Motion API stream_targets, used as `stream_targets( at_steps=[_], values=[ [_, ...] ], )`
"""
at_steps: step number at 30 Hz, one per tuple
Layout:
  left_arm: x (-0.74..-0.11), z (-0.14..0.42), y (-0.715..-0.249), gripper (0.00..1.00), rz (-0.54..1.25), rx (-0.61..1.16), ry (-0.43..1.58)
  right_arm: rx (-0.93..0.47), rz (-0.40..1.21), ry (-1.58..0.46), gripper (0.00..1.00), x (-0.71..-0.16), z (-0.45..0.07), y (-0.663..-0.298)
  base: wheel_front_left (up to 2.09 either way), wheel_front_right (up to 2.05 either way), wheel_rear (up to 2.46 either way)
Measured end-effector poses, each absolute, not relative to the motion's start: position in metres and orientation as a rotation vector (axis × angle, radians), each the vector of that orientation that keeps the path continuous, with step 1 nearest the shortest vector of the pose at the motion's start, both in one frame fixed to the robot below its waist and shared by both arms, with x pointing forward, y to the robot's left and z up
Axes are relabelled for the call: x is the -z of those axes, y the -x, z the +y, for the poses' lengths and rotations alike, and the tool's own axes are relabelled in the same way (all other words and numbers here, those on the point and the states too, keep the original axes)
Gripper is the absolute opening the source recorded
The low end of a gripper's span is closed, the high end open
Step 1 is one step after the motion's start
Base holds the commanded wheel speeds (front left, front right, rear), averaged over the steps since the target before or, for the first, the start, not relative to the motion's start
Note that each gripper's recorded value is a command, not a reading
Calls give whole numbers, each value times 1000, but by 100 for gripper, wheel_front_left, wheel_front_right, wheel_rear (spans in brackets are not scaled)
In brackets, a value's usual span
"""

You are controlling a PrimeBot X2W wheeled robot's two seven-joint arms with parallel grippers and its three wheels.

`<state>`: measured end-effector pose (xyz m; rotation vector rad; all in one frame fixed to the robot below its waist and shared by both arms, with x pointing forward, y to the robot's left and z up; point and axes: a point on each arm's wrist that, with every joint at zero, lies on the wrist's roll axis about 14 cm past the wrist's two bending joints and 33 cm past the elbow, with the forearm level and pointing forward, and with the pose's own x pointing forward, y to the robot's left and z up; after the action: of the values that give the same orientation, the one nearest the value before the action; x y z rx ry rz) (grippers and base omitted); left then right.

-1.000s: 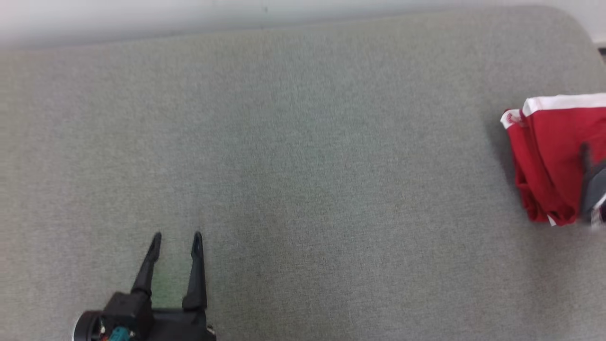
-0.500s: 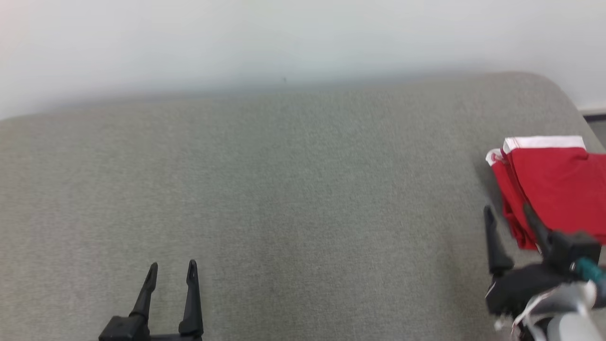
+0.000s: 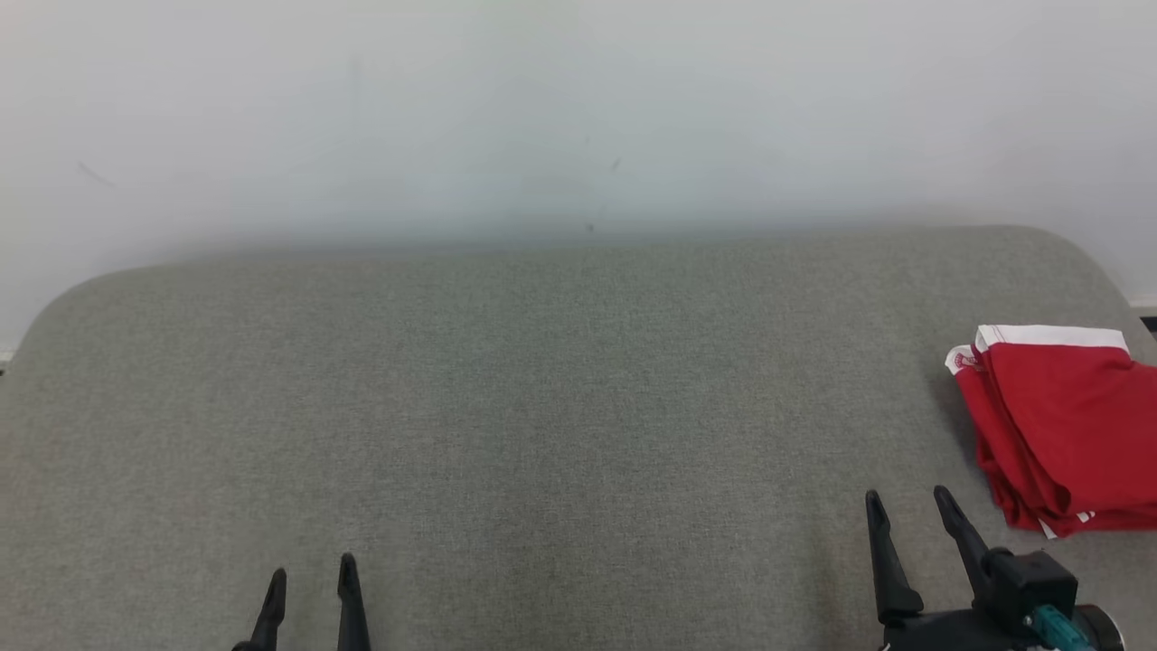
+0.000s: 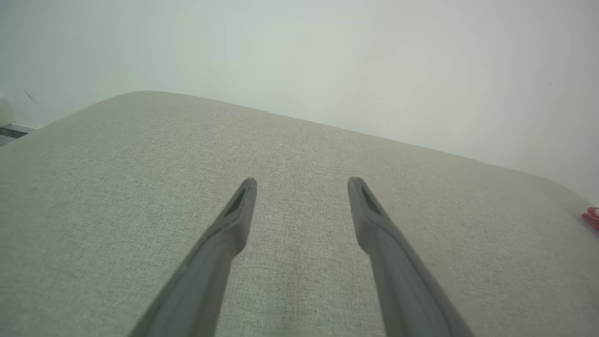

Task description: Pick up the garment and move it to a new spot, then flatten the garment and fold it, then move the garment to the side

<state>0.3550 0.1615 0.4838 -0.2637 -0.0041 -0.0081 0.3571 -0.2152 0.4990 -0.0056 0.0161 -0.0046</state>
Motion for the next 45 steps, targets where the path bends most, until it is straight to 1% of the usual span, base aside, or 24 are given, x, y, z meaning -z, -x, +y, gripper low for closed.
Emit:
stream_targets(
  at_steps=[6, 13, 28, 45],
  values=[
    [-478, 174, -343, 100, 8, -33, 250, 1, 16, -6, 100, -493, -208, -352, 0, 0, 0],
    [-476, 180, -340, 100, 10, -51, 244, 1, 29, -12, 100, -485, -205, -350, 0, 0, 0],
    [-474, 173, -343, 100, 20, -18, 247, 19, 40, -27, 100, -479, -209, -351, 0, 0, 0],
    [-465, 171, -344, 100, 48, -12, 214, 9, 48, -33, 100, -474, -205, -354, 0, 0, 0]
  ],
)
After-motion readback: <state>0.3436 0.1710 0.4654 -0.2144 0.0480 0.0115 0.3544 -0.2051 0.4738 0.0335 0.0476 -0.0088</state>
